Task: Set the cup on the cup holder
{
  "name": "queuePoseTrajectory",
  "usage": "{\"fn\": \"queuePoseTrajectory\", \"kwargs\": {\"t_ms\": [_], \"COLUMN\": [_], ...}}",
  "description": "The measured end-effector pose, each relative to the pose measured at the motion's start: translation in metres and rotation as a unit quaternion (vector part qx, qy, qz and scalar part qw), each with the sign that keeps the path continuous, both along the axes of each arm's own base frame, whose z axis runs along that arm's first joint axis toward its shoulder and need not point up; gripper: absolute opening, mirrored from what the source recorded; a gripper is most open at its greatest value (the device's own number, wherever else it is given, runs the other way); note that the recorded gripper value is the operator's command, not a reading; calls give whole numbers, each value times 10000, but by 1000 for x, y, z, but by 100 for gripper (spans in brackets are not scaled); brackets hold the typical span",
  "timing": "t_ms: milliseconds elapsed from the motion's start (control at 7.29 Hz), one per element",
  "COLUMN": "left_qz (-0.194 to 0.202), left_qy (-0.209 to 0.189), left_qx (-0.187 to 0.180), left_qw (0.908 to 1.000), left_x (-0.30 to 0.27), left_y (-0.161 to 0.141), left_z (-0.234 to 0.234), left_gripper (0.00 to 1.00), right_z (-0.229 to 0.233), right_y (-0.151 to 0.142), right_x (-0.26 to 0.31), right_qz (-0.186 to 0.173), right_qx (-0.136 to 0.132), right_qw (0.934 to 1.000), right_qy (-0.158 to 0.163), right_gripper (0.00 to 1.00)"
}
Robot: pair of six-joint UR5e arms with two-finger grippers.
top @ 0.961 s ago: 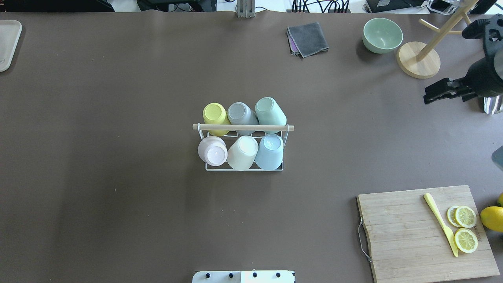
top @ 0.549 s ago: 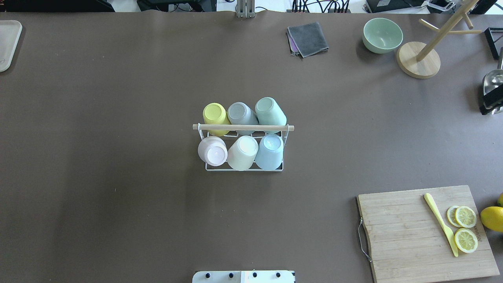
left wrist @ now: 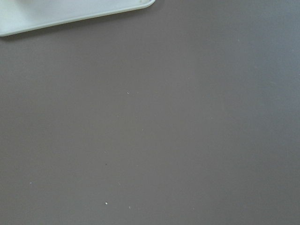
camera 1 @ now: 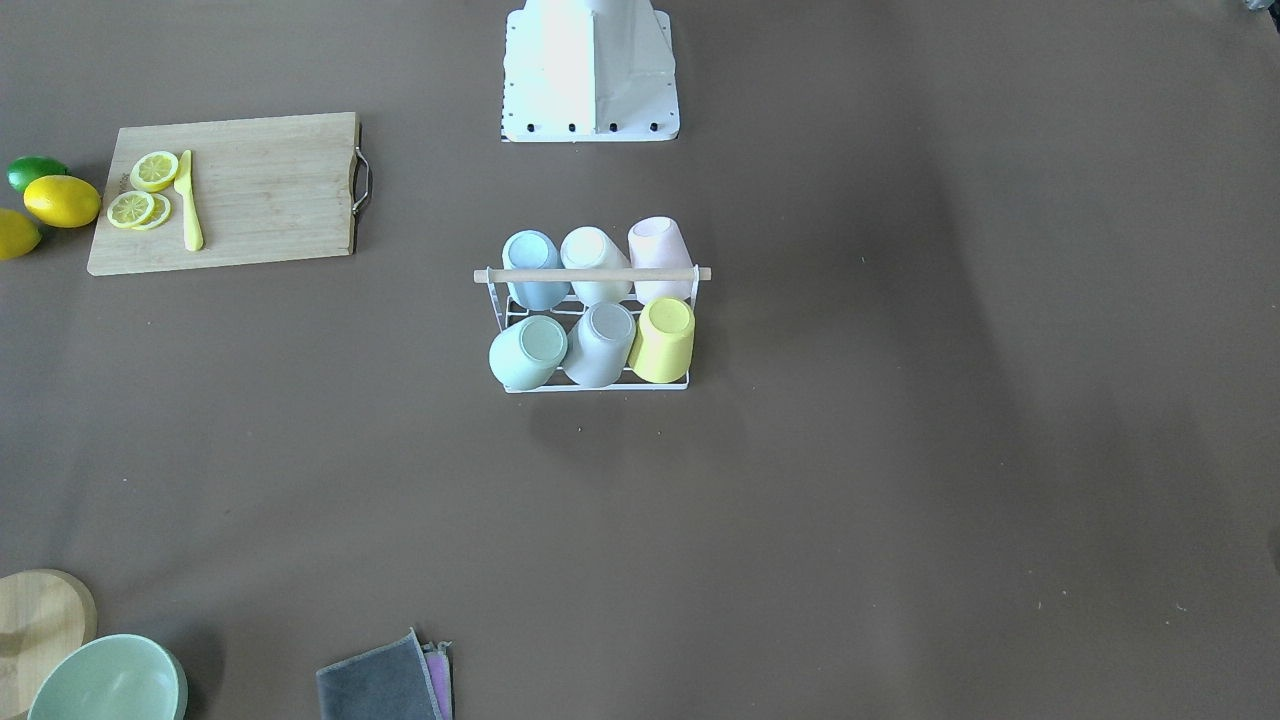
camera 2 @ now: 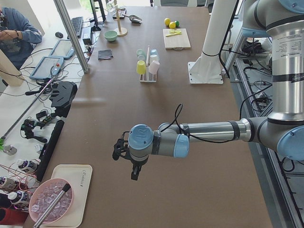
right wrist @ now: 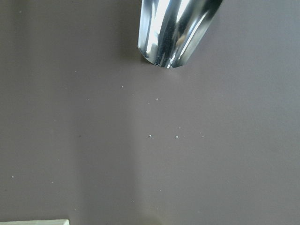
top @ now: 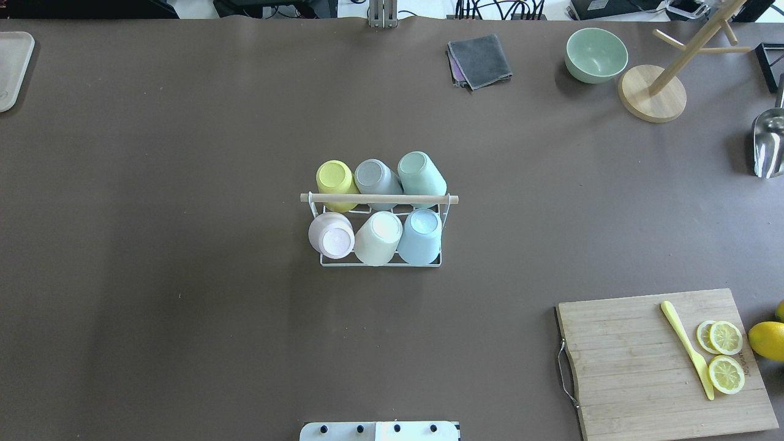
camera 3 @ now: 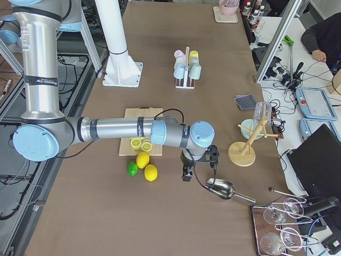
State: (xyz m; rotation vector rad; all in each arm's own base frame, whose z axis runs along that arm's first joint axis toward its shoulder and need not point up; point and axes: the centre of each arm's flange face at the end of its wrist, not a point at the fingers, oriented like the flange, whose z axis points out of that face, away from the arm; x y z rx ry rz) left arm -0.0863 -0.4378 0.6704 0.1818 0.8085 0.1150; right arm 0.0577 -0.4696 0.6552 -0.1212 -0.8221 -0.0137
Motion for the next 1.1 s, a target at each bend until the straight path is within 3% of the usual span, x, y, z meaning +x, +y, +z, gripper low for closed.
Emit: {"fn": "queuePoseTrajectory", "kwargs": {"t_ms": [275, 686, 1098], "left_qz": [-5, -422, -461], "left_qy": [12, 102, 121], "left_qx": [-50, -426, -458], "left_qw": [10000, 9982, 9978], "left_x": [0, 2, 9], "left_y": [1, -11, -20], "left_z": [3, -5, -13], "left_gripper": [99, 99, 99], "right_z": [14, -12, -19], "right_y": [12, 4, 4], "right_x": [13, 18, 20], "right_qz": [105, 147, 138], "right_qx": [-92, 137, 208], "right_qw": [9999, 9998, 9994], "right_qy": [-17, 93, 225], "right_gripper": [100, 100, 100]}}
